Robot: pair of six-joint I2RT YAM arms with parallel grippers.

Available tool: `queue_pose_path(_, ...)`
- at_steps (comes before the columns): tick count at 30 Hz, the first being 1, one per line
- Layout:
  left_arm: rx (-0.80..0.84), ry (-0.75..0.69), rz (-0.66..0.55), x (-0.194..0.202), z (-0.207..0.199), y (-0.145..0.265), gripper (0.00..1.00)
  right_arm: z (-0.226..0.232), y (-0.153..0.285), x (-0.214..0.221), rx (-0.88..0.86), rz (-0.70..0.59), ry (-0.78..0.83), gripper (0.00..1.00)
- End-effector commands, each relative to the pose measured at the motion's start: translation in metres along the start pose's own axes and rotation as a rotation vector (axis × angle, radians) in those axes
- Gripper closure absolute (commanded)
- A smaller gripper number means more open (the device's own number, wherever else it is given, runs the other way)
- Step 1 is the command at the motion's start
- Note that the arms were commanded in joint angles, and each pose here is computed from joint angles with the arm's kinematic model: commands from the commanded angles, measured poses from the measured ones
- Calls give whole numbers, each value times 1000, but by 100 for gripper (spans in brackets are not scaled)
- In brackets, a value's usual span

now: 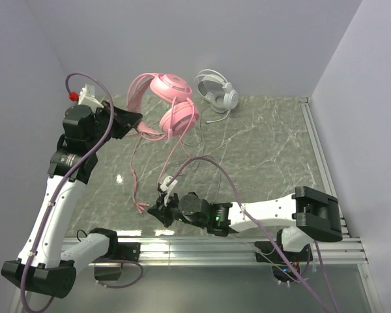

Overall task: Wrap the headphones
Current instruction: Wrap the headphone cable with the right arm

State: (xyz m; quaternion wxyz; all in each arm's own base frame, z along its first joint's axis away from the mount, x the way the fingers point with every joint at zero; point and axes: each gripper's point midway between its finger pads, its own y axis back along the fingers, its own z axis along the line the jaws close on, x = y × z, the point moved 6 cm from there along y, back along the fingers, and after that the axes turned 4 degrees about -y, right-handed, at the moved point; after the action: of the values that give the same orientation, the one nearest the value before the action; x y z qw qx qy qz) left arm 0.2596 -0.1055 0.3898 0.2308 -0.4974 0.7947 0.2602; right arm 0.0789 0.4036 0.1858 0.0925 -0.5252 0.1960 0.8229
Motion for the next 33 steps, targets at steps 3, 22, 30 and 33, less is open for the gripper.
queue_pose_path(3,263,40,181,6,-56,35,100,-13,-7,-5,3,-11,-51,100)
queue_pose_path(22,562,-172,685,100,-22,76,100,-112,7,-10,69,40,-223,100)
queue_pose_path(30,459,-330,650,115,-3,76,100,-160,27,-26,187,21,-285,100)
queue_pose_path(33,379,-417,636,123,7,69,100,-174,35,-40,238,6,-284,100)
